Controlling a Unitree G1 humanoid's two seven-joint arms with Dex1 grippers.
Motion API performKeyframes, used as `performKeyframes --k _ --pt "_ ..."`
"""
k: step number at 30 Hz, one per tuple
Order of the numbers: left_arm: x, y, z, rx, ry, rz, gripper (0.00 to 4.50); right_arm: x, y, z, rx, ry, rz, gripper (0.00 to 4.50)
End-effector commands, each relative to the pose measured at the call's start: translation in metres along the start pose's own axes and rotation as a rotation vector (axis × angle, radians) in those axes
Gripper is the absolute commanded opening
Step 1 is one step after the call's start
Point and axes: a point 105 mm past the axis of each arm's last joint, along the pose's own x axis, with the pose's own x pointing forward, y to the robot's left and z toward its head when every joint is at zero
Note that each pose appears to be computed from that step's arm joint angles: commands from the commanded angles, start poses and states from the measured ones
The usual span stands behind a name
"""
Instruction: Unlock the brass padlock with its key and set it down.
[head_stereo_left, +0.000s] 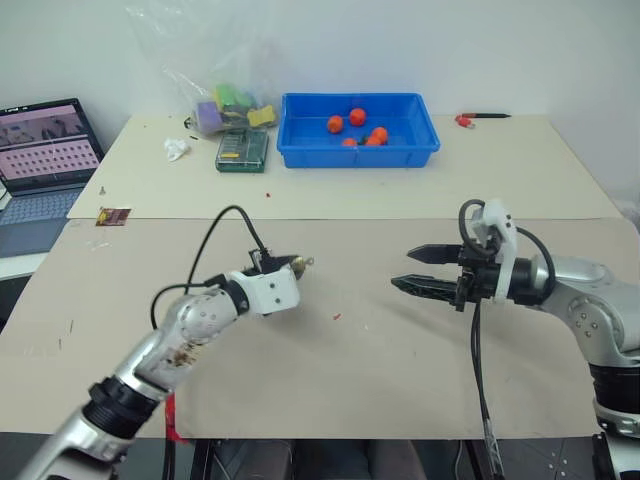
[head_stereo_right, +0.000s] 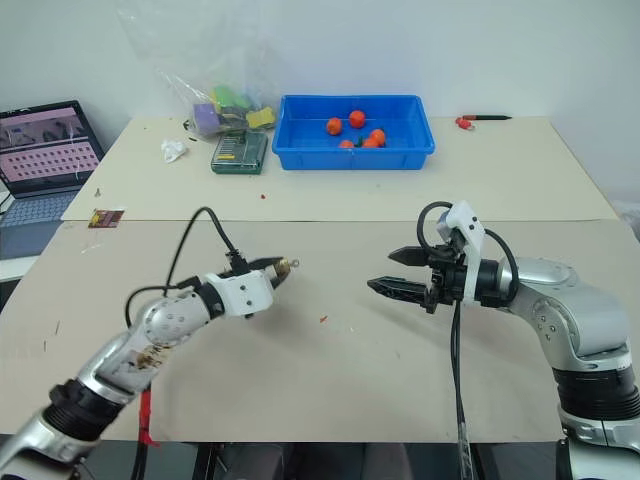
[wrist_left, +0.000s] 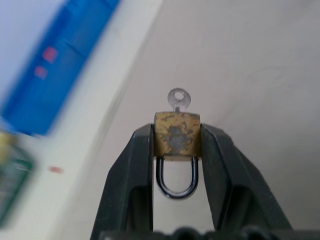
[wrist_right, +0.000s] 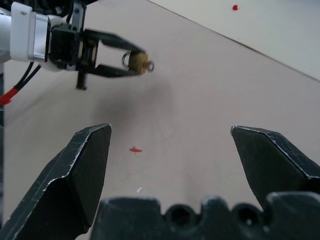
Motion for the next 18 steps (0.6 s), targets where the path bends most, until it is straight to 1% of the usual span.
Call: performKeyframes --k 1,4,7,12,18 --pt "-0.006 -0.005 0.038 0.241 -0.262 0.023 0.84 0.004 0.008 0.020 0.039 -0.104 0.074 4.50" --pt "-0.010 -0.006 0.040 0.244 -0.304 0.043 0.84 0.009 0.014 0.020 0.046 -0.098 0.119 4.50" --pt "-0.014 -0.005 0.052 0.232 -0.372 0.064 0.84 0.016 0.023 0.019 0.046 -0.098 0.167 4.50" --pt "-0.020 -0.011 0.064 0.205 -0.429 0.072 0.84 0.018 0.038 0.014 0.021 -0.092 0.232 4.50" --pt "-0.020 -0.012 0.067 0.172 -0.435 0.089 0.84 0.021 0.049 0.007 0.023 -0.097 0.269 4.50"
